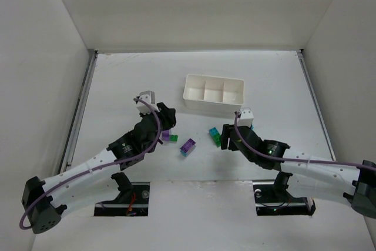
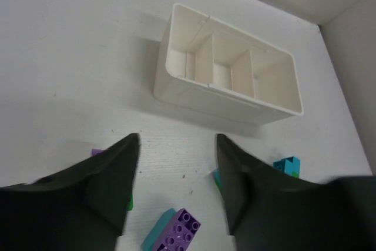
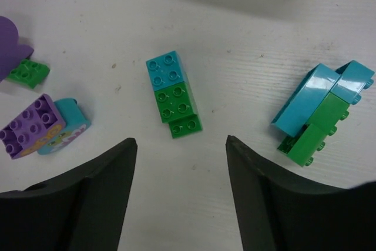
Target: Sort the legos into containers by color
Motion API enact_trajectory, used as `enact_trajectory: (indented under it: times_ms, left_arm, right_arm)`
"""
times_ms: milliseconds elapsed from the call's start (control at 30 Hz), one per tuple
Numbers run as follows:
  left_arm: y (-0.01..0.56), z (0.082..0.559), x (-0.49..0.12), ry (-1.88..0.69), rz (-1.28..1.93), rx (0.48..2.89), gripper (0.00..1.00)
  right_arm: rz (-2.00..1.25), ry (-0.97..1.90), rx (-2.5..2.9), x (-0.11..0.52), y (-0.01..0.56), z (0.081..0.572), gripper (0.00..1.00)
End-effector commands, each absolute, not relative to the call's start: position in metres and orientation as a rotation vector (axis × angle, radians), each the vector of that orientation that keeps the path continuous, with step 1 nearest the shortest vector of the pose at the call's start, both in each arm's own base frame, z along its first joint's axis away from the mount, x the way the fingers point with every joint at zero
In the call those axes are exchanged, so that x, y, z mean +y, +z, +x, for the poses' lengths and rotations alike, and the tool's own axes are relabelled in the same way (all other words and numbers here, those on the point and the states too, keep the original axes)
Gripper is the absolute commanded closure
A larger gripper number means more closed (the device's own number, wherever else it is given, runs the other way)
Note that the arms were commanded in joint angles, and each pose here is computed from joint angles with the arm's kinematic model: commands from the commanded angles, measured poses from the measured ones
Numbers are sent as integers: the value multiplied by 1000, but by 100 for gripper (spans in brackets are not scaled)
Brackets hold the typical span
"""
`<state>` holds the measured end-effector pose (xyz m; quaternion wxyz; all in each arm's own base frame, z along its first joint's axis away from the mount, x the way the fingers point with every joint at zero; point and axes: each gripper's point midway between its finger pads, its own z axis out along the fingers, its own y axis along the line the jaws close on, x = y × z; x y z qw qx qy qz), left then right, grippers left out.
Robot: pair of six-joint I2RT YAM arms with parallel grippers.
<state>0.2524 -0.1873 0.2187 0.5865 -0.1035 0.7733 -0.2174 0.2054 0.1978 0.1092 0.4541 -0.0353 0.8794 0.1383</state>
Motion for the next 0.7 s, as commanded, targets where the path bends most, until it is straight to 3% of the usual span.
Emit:
enact_trajectory:
  times_ms: [0, 67, 200, 367, 667]
  left_arm:
    - [231, 257, -189, -546, -235, 1823, 68]
    - [229, 257, -192, -588, -249, 1840, 82]
    - [223, 257, -193, -661, -308, 1852, 86]
    - [220, 252, -196, -689, -310, 1853, 65]
    - [216, 244, -206, -708, -283, 1881, 56]
  right_arm:
    - [-61, 401, 2091, 205, 136, 219, 29]
    - [-61, 390, 2101, 204, 132, 224, 26]
    - [-110, 384, 2167, 215, 112, 226, 24]
    - [-176, 408, 2185, 236, 99, 230, 29]
    - [-233, 343, 2222, 249, 81, 242, 33]
